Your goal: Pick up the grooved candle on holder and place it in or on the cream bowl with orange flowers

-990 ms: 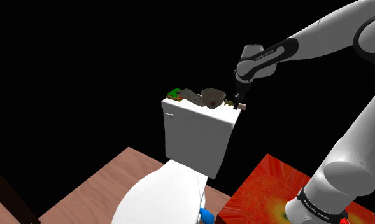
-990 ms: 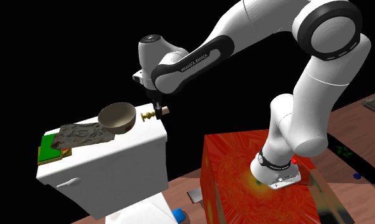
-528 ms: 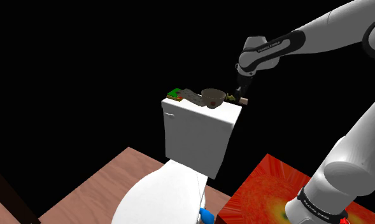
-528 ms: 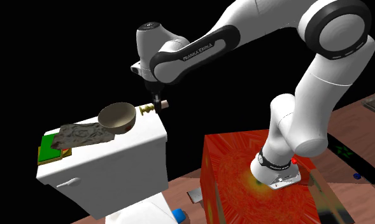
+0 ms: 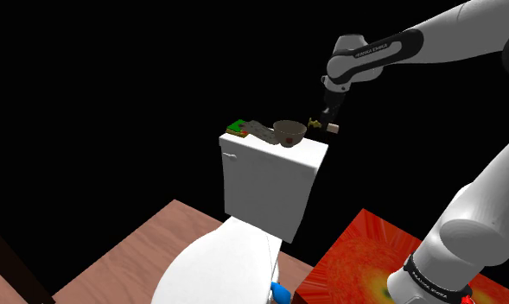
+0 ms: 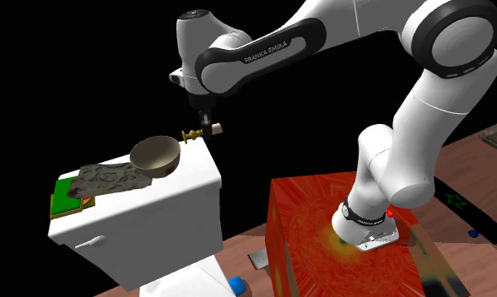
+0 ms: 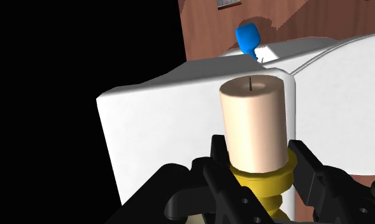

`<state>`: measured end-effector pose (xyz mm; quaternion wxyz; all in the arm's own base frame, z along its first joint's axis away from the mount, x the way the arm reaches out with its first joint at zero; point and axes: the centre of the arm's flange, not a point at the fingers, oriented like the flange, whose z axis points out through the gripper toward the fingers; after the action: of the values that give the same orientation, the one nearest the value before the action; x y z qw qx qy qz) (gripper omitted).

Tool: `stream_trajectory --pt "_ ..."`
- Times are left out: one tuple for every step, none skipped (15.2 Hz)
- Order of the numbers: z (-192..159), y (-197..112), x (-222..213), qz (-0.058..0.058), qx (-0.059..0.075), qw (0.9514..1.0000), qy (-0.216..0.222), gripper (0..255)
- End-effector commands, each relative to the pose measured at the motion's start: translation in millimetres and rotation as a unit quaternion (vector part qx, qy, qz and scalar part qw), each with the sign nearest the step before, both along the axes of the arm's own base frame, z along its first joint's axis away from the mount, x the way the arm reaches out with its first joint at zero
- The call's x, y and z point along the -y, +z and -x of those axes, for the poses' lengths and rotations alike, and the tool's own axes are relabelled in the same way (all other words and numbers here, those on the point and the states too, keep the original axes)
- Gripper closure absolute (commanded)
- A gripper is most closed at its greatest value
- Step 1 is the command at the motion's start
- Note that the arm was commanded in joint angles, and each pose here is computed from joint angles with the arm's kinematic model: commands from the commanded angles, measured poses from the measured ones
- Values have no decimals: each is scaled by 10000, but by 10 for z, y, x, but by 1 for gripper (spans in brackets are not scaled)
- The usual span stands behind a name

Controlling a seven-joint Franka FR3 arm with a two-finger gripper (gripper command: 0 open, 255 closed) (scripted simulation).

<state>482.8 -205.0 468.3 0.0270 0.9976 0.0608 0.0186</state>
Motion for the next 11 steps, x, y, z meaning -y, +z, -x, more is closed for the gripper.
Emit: stream_trajectory --pt "5 112 6 -1 -2 10000 0 255" --pt "5 165 6 -1 -2 10000 0 255" --pt "5 217 6 -1 -2 10000 0 255" --pt "5 270 6 -1 -2 10000 0 255" --pt "5 323 6 -1 -2 10000 0 255" --pt "5 329 6 -1 -2 10000 0 255" --pt "-127 330 3 -1 -2 10000 0 255" --pt "-259 331 1 -1 -2 10000 0 255" --pt "-391 333 -2 -1 -2 10000 0 255" --pt "-523 334 -4 -1 -2 10000 0 255" --pt "-655 336 -7 -1 -2 10000 0 255"
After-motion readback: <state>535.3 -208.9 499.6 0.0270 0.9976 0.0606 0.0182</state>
